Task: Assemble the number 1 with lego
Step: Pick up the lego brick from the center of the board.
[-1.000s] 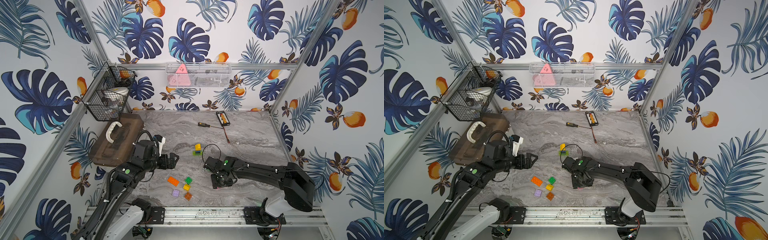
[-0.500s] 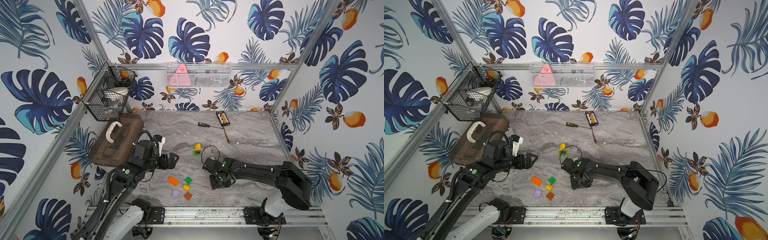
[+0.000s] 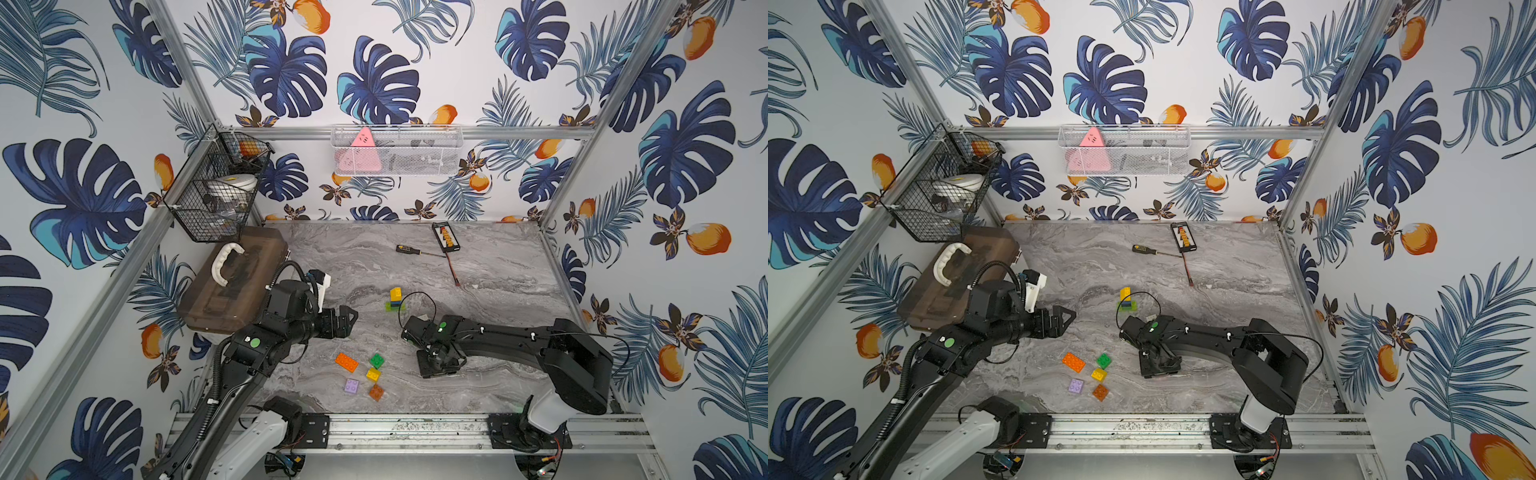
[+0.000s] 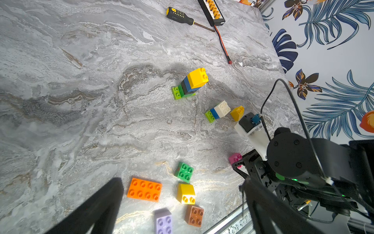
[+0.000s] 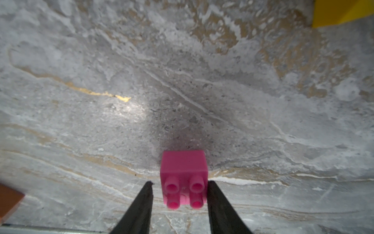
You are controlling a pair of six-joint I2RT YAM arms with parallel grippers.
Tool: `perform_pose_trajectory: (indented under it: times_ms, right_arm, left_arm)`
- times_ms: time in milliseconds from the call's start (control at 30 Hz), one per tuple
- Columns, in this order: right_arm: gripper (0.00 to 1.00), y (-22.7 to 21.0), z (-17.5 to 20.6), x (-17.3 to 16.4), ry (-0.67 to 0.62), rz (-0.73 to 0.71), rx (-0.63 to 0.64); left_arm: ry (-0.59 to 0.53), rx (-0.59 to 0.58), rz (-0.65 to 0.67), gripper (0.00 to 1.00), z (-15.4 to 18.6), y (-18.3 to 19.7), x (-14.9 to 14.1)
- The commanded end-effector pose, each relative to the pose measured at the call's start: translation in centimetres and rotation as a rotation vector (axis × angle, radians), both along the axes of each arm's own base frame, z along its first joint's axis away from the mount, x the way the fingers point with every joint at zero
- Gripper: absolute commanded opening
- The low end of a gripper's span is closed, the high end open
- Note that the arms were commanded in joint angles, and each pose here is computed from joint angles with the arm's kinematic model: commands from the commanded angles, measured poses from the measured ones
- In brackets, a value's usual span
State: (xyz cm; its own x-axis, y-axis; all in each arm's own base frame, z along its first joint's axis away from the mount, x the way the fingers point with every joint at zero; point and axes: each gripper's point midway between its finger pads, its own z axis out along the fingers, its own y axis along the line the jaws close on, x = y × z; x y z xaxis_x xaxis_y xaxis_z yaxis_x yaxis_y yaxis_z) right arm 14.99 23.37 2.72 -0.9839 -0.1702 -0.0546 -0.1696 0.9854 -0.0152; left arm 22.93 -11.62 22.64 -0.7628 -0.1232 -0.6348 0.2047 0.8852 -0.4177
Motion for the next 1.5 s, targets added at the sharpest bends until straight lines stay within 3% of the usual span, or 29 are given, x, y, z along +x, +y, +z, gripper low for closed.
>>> perform_pose_trajectory:
  times_ms: [0, 267, 833, 1000, 1200, 1467]
  right_arm:
    - [0.46, -0.3, 0.1, 0.2, -0.009, 0.017, -0.024]
    - [0.41, -0.4, 0.0, 0.4, -0.014, 0.023, -0.035]
    - [0.39, -0.4, -0.4, 0.4, -0.006, 0.025, -0.041]
    - [0.29, -0.4, -0.3, 0.4, -0.003, 0.035, -0.045]
    - [0.19, -0.2, 1.6, 0.9, -0.002, 0.151, -0.069]
    - [0.18, -0.4, 6.4, 4.8, -0.031, 0.258, -0.017]
  left_arm:
    - [-0.021, -0.006, -0.004, 0.99, 0.5, -0.1, 0.2]
    - [-0.016, -0.004, -0.004, 0.99, 0.4, -0.1, 0.3]
    - [-0.019, -0.004, -0.001, 0.99, 0.5, -0.1, 0.2]
    - [-0.022, -0.005, 0.002, 0.99, 0.5, 0.0, 0.2]
    - [-0.023, -0.004, 0.001, 0.99, 0.5, 0.0, 0.2]
    - [-0.031, -0.007, 0.001, 0.99, 0.7, 0.0, 0.1]
